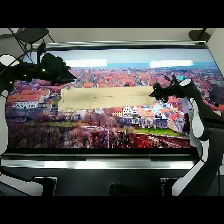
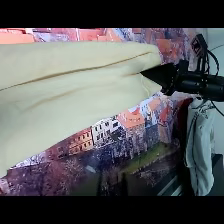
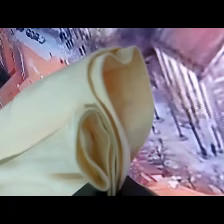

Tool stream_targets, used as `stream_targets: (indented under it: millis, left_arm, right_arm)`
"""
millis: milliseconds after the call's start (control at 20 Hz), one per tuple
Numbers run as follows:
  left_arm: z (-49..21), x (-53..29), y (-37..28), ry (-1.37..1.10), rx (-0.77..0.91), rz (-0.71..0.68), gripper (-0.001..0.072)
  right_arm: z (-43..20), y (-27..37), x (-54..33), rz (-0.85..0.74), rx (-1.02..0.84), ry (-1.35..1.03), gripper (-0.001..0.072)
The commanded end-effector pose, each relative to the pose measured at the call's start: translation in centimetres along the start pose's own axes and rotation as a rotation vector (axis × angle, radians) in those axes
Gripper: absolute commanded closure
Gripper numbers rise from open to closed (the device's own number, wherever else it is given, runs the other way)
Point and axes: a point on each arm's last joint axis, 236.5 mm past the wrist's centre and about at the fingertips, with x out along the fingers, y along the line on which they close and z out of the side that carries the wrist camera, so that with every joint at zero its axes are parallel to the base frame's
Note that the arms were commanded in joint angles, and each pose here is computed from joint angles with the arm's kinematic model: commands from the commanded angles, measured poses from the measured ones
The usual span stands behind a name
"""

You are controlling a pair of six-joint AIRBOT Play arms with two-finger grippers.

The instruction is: Fold the shirts.

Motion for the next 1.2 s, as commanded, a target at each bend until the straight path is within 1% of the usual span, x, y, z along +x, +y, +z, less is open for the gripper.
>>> stream_targets:
  millis: [0,50,100,200,350,500,600,700,800,900,1050,1150]
  left_arm:
    - [-0.7,4.9,-1.4,0.023,0.032,-0.02,0.0602]
    - [-1.1,7.3,-1.6,0.029,0.029,-0.022,0.0651]
    - [-1.9,10.1,-2.0,0.044,0.028,-0.024,0.0677]
    - [-3.8,15.4,-2.6,0.088,-0.004,-0.027,0.0677]
    - [-5.9,20.3,-3.1,0.113,-0.04,-0.02,0.0678]
    - [-6.5,23.1,-3.8,0.089,-0.081,-0.012,0.0678]
    - [-6.9,24.8,-4.0,0.073,-0.112,-0.005,0.0678]
    - [-8.6,26.6,-3.8,0.109,-0.135,0.001,0.0678]
    - [-10.7,28.6,-4.0,0.155,-0.193,-0.004,0.0677]
    - [-13.2,30.8,-6.2,0.209,-0.253,-0.088,0.0677]
    - [-17.6,33.2,-11.3,0.307,-0.28,-0.253,0.0678]
    - [-18.7,34.3,-12.4,0.31,-0.311,-0.275,0.0678]
  right_arm:
    - [-1.2,5.3,-4.7,0.067,-0.146,0.002,0.0674]
    - [-2.1,7.0,-6.4,0.072,-0.187,0.01,0.0674]
    - [-2.9,8.5,-7.9,0.074,-0.225,0.012,0.0674]
    - [-4.4,11.3,-11.3,0.067,-0.312,-0.007,0.0674]
    - [-7.2,14.2,-15.4,0.054,-0.399,-0.015,0.0673]
    - [-10.5,15.3,-18.2,0.053,-0.42,0.048,0.0673]
    - [-12.1,15.3,-20.1,0.023,-0.428,0.065,0.0673]
    - [-13.1,15.2,-21.9,-0.015,-0.428,0.057,0.0673]
    - [-14.2,15.7,-23.5,-0.019,-0.438,0.049,0.0673]
    - [-14.8,16.2,-24.8,-0.018,-0.443,0.024,0.0672]
    - [-14.1,17.3,-25.8,0.002,-0.458,-0.052,0.0672]
    - [-13.3,17.7,-25.8,0.012,-0.457,-0.083,0.0672]
